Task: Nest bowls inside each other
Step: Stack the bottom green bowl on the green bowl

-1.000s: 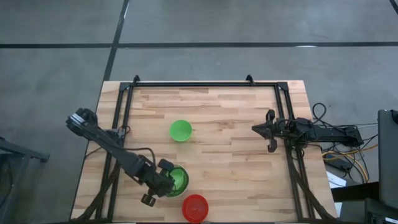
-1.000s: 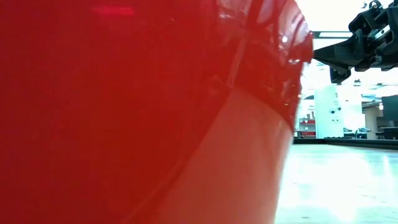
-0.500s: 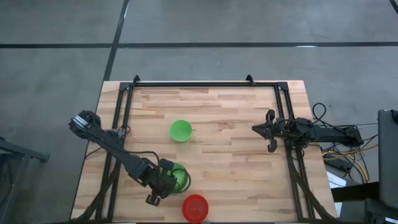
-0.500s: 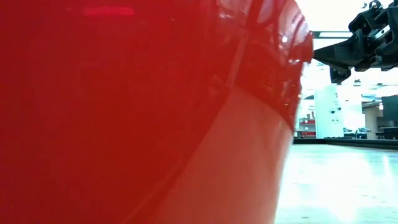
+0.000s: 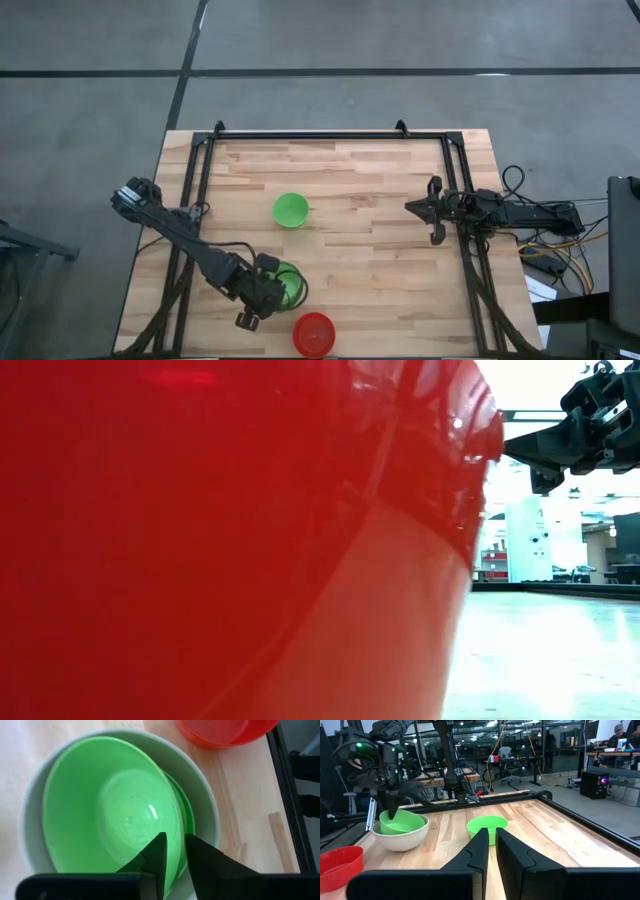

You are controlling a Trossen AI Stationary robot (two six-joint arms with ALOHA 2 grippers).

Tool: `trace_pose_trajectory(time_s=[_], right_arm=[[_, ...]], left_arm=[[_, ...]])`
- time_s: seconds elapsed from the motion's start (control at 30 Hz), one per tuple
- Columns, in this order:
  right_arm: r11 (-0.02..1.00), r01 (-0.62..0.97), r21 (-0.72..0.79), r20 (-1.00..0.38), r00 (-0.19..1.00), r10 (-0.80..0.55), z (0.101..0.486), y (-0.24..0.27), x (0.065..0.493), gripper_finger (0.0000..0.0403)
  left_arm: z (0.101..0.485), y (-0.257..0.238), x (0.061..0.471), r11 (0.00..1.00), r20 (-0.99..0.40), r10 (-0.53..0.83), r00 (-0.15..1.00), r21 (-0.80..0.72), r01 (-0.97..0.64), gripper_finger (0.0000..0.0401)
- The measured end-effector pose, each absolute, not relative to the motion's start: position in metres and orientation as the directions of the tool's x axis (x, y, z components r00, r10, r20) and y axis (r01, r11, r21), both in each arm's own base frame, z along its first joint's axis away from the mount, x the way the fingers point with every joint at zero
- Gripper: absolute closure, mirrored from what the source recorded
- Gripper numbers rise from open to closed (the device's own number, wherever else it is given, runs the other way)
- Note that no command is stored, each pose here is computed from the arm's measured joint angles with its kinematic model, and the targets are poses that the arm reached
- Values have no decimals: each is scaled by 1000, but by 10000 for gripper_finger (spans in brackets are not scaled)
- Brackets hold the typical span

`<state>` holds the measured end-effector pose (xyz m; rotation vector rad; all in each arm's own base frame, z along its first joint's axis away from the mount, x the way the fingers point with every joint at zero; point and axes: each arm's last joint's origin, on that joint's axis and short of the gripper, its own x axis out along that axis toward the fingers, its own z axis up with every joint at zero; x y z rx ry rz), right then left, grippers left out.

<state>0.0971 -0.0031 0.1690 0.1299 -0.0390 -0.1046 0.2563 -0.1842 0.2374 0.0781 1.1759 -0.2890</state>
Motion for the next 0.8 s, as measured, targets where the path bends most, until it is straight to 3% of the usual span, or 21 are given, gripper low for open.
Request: trace_pose_trajectory(time_s=[0.33,0.67,0.8], right_arm=[[986,102,132,32,994,-107,169,-3,97,369],[986,102,131,32,994,-107,169,-3,97,369],[986,101,132,32,994,-106,169,-3,97,369]], left_arm=[[243,-183,256,970,-924,-163,346,-87,226,294],[242,-182,257,979,-928,-157,339,-100,179,289],[242,-182,257,978,-928,-163,335,-109,176,261]])
